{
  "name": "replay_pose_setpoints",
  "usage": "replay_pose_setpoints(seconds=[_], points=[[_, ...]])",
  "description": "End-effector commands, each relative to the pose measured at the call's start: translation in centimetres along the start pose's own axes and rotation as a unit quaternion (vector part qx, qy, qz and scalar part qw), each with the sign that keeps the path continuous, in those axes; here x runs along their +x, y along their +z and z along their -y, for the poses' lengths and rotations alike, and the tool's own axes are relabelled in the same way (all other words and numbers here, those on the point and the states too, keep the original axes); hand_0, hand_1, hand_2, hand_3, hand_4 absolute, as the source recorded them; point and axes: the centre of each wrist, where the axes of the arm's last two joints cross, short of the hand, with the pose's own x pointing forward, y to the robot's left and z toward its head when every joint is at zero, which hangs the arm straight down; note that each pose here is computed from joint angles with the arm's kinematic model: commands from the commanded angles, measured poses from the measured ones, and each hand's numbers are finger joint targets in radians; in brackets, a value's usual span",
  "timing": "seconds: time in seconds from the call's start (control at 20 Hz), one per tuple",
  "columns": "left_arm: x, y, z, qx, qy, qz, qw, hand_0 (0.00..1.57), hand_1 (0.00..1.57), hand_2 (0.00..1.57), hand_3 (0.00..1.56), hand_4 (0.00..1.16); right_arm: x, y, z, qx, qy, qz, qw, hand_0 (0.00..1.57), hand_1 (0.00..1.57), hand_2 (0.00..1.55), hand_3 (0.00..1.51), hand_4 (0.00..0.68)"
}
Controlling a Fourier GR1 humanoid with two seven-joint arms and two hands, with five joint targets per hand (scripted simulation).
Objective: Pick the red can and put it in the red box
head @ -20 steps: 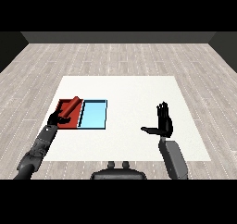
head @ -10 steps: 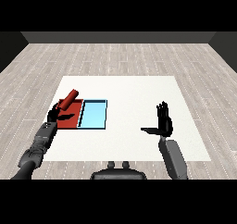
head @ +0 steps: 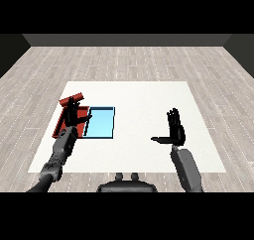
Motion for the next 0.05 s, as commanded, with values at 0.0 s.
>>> replay_pose_setpoints(seconds=[0.0], points=[[-1.06,3.06,2.24,-0.031,0.084,0.062,0.994,0.00,0.00,0.00,0.00,0.00,-0.81,0.16,0.38,0.008,0.009,0.000,0.9999,0.00,0.00,0.00,0.00,0.000]])
